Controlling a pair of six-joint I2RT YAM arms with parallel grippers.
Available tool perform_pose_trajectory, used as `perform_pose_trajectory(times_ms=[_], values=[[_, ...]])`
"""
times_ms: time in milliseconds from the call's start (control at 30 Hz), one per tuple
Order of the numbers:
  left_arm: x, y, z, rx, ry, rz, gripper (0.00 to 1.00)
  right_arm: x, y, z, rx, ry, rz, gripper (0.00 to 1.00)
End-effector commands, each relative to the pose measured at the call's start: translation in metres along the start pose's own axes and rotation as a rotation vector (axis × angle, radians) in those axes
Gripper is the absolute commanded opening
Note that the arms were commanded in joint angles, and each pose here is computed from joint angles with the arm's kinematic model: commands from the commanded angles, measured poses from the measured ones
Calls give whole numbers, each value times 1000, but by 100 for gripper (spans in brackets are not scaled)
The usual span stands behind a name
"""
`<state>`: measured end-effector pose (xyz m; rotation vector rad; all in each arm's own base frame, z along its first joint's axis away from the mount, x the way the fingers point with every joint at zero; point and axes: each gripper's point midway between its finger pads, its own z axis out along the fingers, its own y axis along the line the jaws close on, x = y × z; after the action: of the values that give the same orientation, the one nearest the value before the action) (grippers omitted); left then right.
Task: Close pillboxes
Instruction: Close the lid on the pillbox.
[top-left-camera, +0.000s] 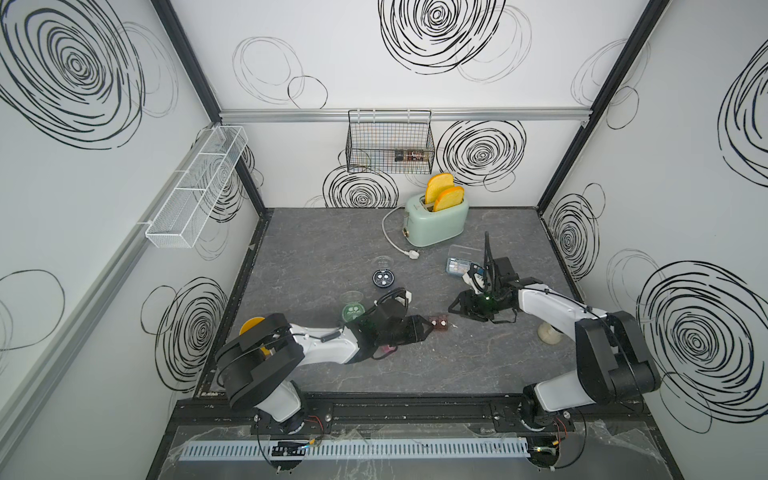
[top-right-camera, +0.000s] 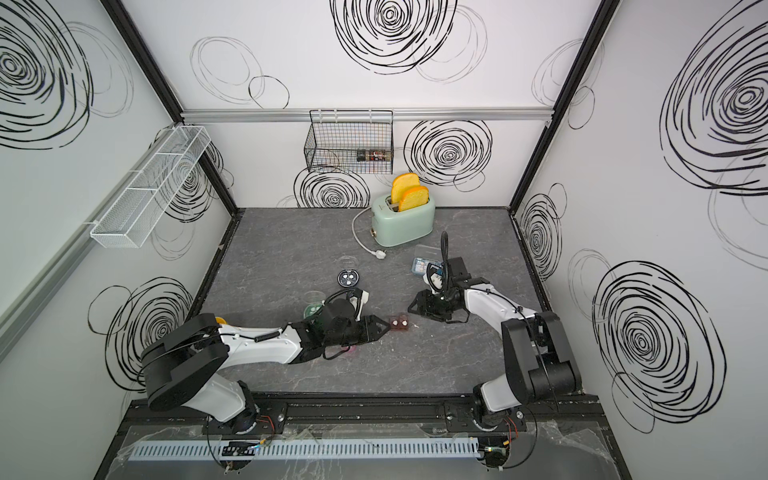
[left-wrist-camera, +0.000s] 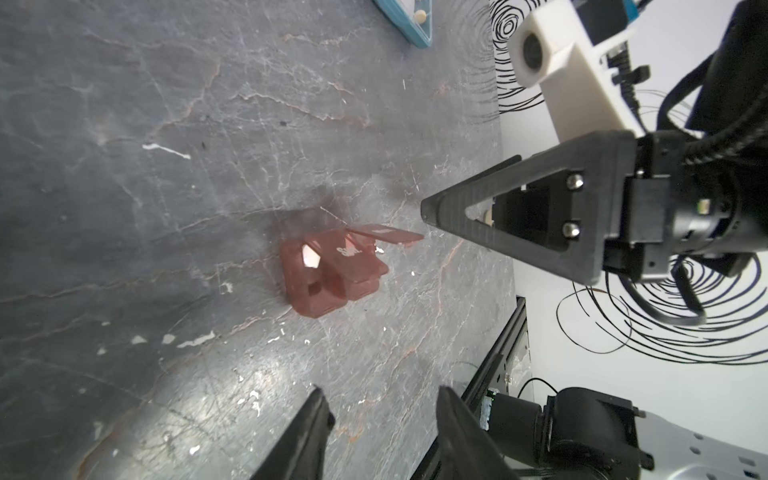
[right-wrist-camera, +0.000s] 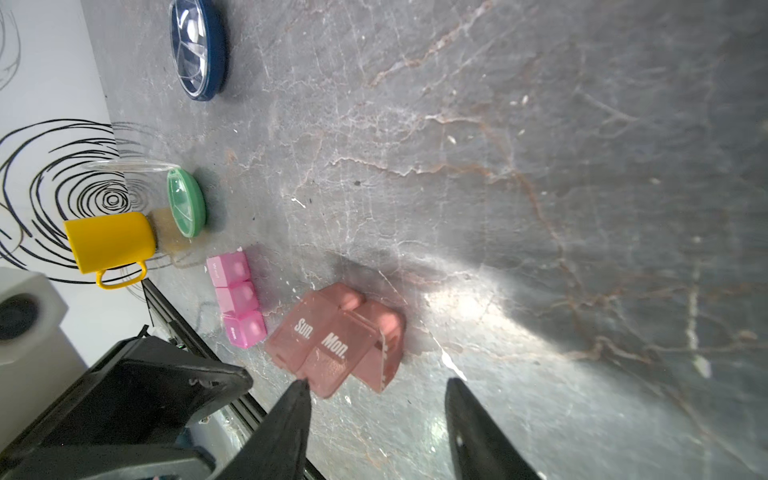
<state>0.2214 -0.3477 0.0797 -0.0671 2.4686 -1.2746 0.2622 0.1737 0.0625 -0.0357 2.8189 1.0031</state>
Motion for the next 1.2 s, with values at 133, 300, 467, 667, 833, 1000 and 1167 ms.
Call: perform_pose_trajectory(times_ms=[133,300,467,667,833,1000,1167], values=[[4,-1,8,35,4,-12,43,3,9,12,-26,30,-18,52],[6,5,13,21,11,-17,43,7,10,15,-25,41,-23,46],[7,11,21,2,20,-10,42,9,10,16,-22,47,-30,45],[6,12,26,17,11,-17,40,13,8,17,-18,55,-34,43],[6,13,27,15,8,-18,40,18,5,22,-11,70,-32,42],[6,15,28,15,7,-21,39,23,5,26,-10,83,-35,41],[6,16,32,14,9,-22,39,25,1,30,-3,93,-32,40]])
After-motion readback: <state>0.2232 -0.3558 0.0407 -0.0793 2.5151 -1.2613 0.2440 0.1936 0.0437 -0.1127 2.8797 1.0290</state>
